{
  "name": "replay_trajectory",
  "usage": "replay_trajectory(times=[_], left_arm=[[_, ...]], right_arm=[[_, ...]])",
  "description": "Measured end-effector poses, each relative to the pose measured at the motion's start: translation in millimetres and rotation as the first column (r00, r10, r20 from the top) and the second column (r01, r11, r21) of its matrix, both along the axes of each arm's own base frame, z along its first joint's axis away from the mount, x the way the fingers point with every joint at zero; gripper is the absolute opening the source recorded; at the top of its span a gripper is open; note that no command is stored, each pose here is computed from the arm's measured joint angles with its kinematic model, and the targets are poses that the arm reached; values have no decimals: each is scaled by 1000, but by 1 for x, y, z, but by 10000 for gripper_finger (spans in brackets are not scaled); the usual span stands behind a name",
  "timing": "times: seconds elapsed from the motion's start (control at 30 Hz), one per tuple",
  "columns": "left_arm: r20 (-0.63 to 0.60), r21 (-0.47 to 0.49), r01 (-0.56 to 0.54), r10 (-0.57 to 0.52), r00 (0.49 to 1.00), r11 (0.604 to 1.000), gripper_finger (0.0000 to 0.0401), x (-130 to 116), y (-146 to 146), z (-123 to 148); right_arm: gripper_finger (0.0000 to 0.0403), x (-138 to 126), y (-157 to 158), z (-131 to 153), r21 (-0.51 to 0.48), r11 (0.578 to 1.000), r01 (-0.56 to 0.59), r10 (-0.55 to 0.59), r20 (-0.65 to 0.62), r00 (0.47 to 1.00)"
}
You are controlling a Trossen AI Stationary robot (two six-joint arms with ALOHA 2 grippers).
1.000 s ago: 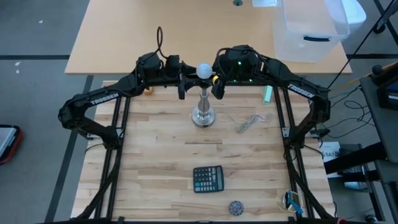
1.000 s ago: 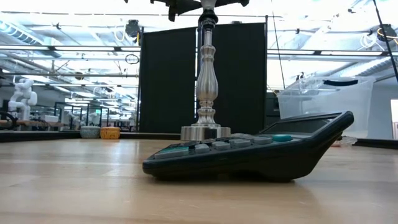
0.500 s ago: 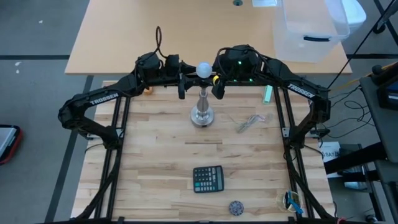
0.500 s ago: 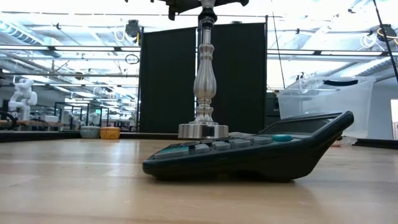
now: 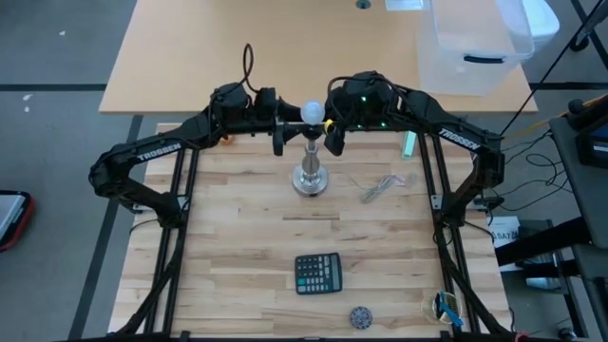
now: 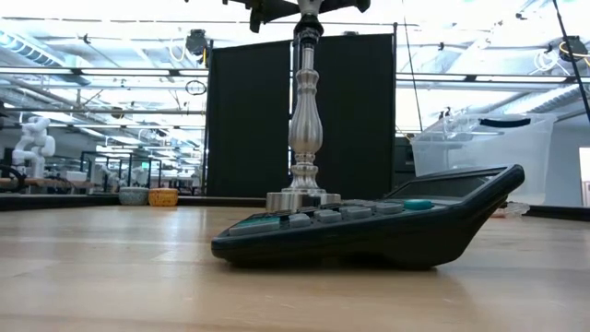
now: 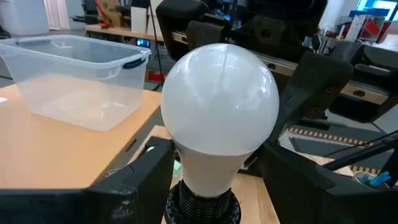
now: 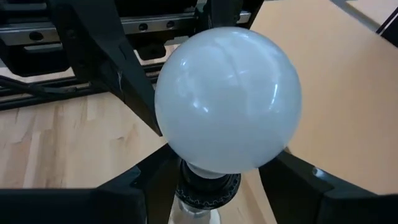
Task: Screw lightbulb
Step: Remove the light bulb from the lamp
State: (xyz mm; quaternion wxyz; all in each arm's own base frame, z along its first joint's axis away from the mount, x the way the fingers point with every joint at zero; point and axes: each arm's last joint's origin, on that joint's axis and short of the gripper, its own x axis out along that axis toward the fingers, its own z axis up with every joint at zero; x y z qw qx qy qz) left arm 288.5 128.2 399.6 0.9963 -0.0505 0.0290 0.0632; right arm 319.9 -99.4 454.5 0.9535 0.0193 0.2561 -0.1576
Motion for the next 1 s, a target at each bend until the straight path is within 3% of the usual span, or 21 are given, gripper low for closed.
replay_trajectory(times=[0.3,0.6,1.0], left_arm=[[-27,-10,6,-6,1000,1000,234,2,-2,-3],[-31,-9,-10,9,999,1000,234,7,-14,-3],[-30,-46,-72,71,997,996,234,12,-26,-4]], right_arm=[[205,-1,1,-1,14,1000,-25,25,-12,1000],[205,-1,-1,-1,-74,989,-126,123,-48,991],[205,-4,-8,-1,-236,943,-235,211,-124,970]])
